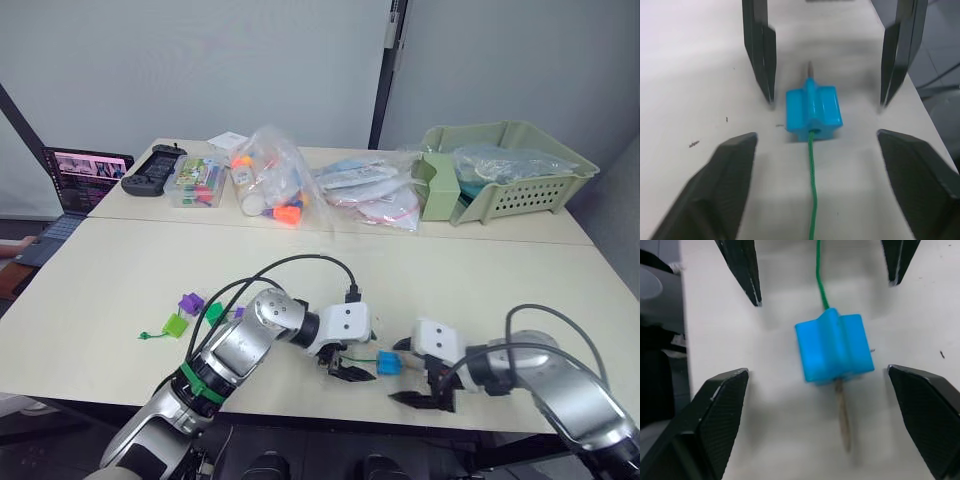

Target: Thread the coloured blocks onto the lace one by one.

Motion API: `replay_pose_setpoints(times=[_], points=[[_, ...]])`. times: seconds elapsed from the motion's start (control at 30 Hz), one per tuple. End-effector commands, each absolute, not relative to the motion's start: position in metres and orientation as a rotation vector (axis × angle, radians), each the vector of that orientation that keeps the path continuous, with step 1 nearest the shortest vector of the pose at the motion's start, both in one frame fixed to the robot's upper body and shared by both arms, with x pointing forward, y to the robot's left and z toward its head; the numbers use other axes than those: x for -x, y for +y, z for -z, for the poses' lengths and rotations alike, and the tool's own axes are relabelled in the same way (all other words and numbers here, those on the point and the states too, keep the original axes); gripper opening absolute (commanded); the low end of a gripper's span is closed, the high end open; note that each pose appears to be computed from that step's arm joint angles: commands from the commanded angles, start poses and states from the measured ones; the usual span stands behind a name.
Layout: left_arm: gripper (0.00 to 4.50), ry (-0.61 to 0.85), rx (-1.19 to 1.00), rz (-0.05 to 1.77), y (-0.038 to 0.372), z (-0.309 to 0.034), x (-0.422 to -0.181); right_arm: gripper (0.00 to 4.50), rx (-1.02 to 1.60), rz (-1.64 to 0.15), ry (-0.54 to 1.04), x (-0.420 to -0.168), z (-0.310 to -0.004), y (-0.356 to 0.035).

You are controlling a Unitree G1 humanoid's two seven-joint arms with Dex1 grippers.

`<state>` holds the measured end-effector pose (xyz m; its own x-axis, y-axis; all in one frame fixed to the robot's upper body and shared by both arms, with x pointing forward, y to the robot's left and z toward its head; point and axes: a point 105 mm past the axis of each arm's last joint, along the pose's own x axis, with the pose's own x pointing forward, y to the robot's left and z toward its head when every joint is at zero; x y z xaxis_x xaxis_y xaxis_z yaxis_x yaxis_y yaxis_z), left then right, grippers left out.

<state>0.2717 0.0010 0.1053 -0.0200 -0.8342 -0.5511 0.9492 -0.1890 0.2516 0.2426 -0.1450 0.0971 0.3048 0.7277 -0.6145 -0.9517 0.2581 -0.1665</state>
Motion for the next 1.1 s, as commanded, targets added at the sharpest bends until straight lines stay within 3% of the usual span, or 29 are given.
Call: replay_pose_setpoints(times=[0.03,0.33,0.67,0.8,0.9,1.1], points=[[4.42,0.169,-0.724,1.617,-0.014,-0.112,-0.271,4.5,0.602,-1.178,0.42,-0.241,-0.107,-0.151],[4.42,0.189,-0.736,1.613,-0.029,-0.099,-0.27,4.5,0.615,-1.136,0.447,-0.247,-0.095,-0.161],[1.37,0.189,-0.724,1.625,-0.03,-0.097,-0.268,4.5,0.613,-1.132,0.453,-0.252,-0.091,-0.16],[1.36,0.182,-0.729,1.623,-0.03,-0.098,-0.269,4.5,0.617,-1.141,0.468,-0.254,-0.086,-0.162],[1.36,0.179,-0.731,1.626,-0.031,-0.098,-0.269,3.76,0.622,-1.152,0.472,-0.254,-0.084,-0.162],[1.36,0.172,-0.738,1.634,-0.031,-0.098,-0.269,1.75,0.627,-1.154,0.481,-0.254,-0.082,-0.166]])
